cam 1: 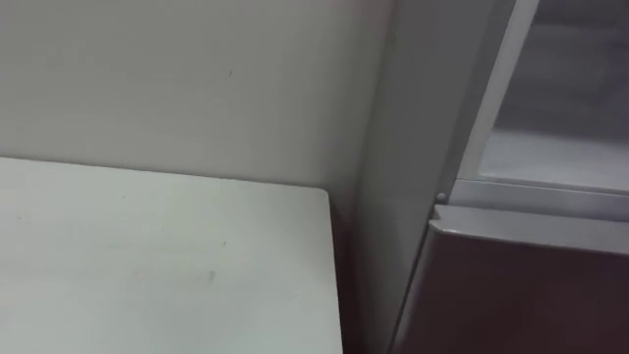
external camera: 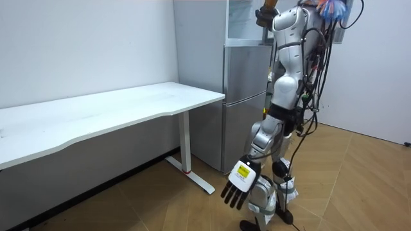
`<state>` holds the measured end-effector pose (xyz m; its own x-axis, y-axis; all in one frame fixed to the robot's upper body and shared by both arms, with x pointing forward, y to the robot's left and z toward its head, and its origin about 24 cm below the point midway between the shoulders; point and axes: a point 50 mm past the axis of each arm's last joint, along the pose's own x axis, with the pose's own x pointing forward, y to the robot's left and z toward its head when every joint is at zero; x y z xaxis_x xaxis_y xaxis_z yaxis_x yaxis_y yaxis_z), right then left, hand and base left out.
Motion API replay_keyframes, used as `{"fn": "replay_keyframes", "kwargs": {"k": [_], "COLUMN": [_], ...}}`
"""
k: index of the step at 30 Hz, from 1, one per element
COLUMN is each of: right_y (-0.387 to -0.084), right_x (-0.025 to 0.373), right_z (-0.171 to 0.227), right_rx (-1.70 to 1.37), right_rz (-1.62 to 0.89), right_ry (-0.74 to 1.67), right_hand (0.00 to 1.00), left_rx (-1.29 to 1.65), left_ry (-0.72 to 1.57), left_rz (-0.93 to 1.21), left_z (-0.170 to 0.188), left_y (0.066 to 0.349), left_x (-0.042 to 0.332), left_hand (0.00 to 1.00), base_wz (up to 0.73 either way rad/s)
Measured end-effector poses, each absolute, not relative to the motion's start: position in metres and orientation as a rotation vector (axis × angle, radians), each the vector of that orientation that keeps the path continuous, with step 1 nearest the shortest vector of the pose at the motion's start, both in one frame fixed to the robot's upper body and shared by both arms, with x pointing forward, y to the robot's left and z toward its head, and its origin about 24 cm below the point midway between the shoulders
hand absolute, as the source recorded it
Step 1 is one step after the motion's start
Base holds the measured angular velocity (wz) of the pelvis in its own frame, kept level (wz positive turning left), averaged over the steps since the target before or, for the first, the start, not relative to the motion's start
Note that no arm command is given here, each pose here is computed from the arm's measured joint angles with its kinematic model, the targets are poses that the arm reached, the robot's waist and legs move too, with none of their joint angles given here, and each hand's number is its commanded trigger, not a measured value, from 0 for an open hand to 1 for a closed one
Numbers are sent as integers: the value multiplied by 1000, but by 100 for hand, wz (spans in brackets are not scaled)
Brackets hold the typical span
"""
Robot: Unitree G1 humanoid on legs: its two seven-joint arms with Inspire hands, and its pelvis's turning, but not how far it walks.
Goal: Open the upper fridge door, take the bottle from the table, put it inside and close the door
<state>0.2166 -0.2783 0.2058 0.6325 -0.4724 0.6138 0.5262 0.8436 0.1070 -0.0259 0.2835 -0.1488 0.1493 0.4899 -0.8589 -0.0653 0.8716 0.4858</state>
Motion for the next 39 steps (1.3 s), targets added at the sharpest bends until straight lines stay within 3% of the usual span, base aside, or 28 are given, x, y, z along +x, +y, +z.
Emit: {"fn": "replay_keyframes", "kwargs": {"k": [39], "right_y": [-275], "right_x": [218], "right_z": [202], "right_rx": [-137], "right_rz": [-448], "right_ry": [-639], "right_hand": [100], "left_rx": [365], "left_ry": [1387], "left_rz": [408], "left_z": [-150], "left_y": [280], "left_x": [-34], "left_hand": [0], "base_wz": [-3]}}
